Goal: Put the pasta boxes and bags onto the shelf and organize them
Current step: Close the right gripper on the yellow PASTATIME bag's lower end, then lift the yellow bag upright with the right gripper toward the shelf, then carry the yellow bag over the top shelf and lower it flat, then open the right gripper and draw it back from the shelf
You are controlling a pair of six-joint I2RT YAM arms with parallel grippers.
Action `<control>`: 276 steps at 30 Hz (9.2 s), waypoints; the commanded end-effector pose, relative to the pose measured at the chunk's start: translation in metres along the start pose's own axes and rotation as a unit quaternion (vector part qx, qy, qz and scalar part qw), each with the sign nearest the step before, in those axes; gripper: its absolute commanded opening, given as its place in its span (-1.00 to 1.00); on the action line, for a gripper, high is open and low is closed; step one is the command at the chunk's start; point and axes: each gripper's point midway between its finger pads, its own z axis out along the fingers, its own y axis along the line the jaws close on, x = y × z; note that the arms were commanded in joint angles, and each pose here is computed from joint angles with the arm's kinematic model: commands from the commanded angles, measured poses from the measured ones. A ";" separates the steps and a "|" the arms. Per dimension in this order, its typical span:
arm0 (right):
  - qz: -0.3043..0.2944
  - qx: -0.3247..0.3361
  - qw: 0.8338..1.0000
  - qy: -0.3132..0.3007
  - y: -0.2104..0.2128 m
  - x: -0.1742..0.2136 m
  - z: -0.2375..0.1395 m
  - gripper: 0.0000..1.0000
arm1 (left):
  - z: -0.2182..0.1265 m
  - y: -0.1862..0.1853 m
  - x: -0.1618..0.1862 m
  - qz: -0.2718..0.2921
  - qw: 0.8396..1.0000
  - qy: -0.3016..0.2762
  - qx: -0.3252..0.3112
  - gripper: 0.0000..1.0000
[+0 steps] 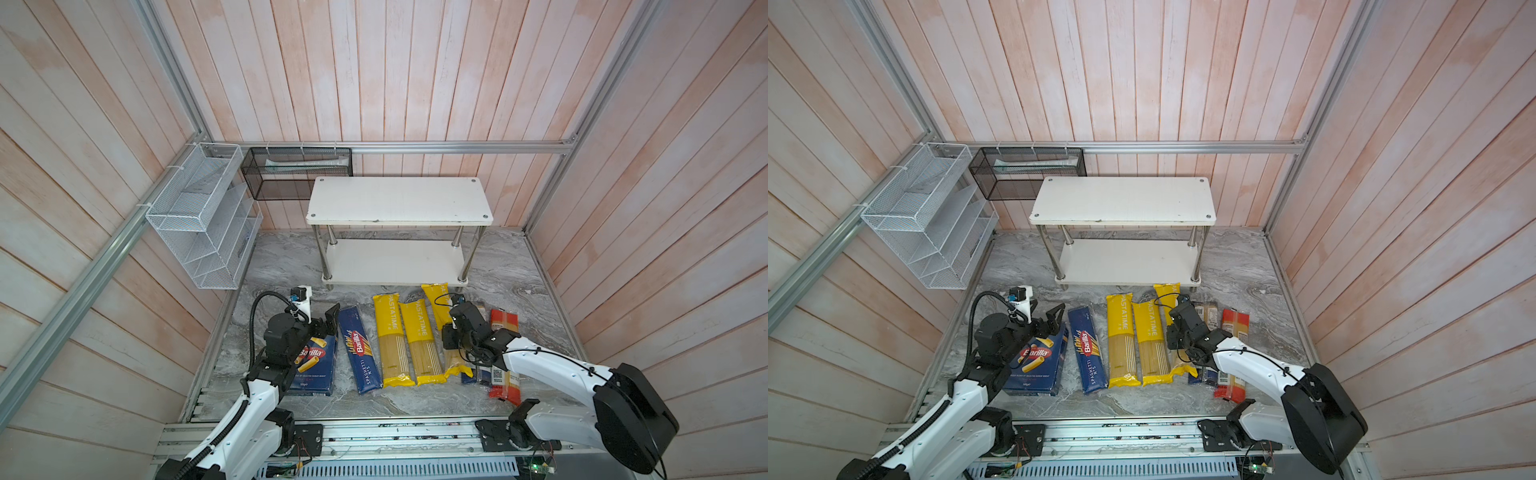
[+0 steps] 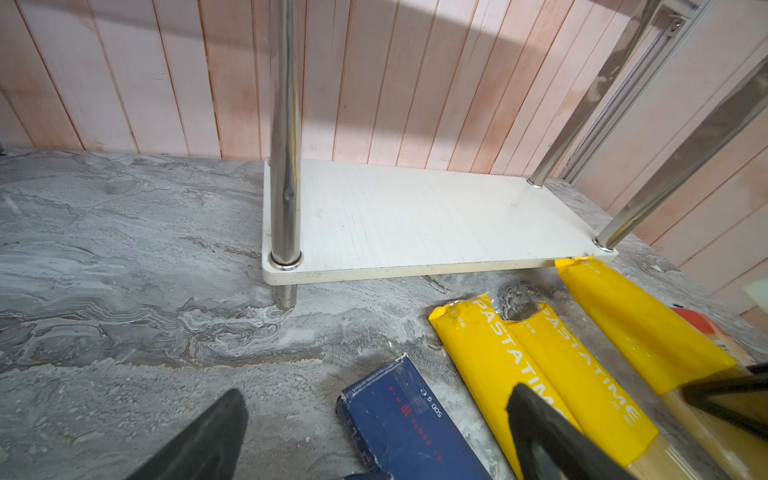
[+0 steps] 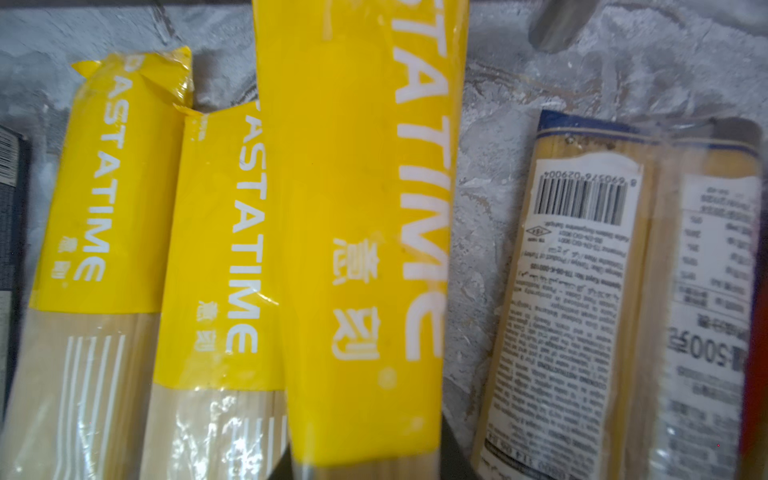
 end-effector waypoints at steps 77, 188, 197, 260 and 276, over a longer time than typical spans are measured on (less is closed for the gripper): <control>-0.047 -0.185 0.960 -0.206 0.079 -0.176 -0.258 -1.00 | 0.007 -0.020 0.004 0.020 0.998 0.021 0.061 0.99; 0.078 -0.186 0.921 -0.333 0.006 -0.407 -0.211 -0.54 | 0.004 -0.024 0.004 0.024 0.997 0.015 0.070 0.99; 0.091 -0.184 0.923 -0.325 0.002 -0.404 -0.200 -0.26 | 0.004 -0.024 0.004 0.024 0.997 0.015 0.071 0.99; 0.003 -0.237 0.954 -0.182 0.036 -0.232 -0.233 -0.05 | 0.011 -0.008 0.005 0.004 0.999 0.026 0.028 0.99; 0.000 -0.254 0.954 -0.160 0.051 -0.225 -0.211 -0.04 | 0.006 -0.004 0.004 0.001 1.000 0.019 0.014 0.99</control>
